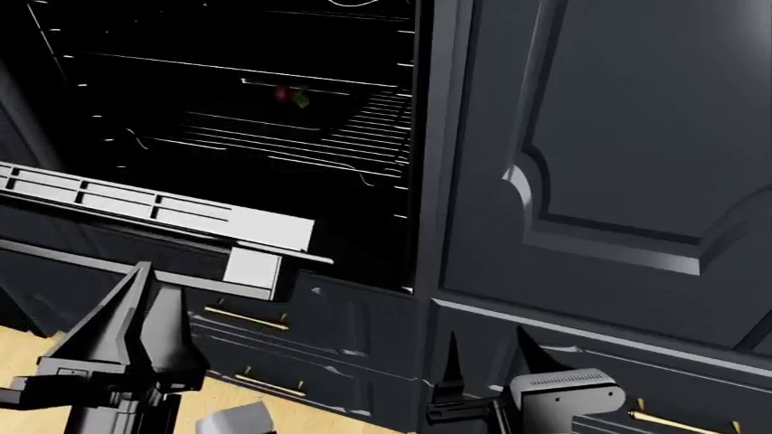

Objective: Open the oven door

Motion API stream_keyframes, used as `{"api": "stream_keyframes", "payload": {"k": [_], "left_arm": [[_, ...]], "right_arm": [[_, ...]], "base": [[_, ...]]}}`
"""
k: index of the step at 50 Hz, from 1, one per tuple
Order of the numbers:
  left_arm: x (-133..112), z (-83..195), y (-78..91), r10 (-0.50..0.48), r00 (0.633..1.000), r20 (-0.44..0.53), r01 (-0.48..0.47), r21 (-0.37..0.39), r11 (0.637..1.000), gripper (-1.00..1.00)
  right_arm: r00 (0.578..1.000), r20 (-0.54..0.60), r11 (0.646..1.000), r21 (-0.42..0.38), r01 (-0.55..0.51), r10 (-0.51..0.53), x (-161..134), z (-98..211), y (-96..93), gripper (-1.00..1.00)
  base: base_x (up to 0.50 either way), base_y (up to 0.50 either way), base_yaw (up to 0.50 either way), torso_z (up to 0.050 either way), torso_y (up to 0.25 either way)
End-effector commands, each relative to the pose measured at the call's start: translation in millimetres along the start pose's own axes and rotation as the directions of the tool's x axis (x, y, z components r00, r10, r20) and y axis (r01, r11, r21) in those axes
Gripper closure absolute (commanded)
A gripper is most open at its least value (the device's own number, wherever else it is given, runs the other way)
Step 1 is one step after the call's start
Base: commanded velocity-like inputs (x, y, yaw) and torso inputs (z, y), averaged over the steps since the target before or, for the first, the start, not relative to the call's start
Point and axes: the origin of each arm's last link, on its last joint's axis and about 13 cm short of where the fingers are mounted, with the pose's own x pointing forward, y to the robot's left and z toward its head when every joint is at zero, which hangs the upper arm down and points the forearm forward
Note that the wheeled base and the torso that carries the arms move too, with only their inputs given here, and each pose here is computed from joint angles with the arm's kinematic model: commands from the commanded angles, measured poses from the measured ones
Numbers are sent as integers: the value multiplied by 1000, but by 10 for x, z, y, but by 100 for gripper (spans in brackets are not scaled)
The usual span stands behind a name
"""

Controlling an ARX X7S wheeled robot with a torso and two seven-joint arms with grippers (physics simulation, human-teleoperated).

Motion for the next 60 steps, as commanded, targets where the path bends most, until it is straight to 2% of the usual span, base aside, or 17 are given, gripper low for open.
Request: {"api": "stream_keyframes", "payload": {"k": [1,36,40,52,56,60], "left_arm": [[9,-198,-54,-14,993,-116,20,49,999,100],[-200,-210,-137,-4,991,-131,10,40,999,100],[-183,-213,-135,2,991,-134,4,40,999,100],[-180,-213,-135,2,991,-135,3,40,999,100],[-162,-187,-108,8,992,-123,-3,39,999,100],[-207,-196,-146,7,993,-121,-2,41,999,100]], "right_arm": [[1000,-1,1000,0,3,-3,-4,3,-6,-100],[1000,19,1000,-14,-17,17,-19,3,1,-100],[999,33,998,-53,-39,40,-41,20,13,-100],[998,35,997,-59,-42,44,-45,23,14,-100],[998,24,995,-82,-56,58,-58,13,31,-100],[998,27,995,-85,-48,50,-49,14,27,-100]], "base": [[9,9,7,0,0],[-1,4,6,0,0],[1,6,5,0,0],[0,4,6,0,0],[-2,6,7,0,0],[2,4,5,0,0]]}}
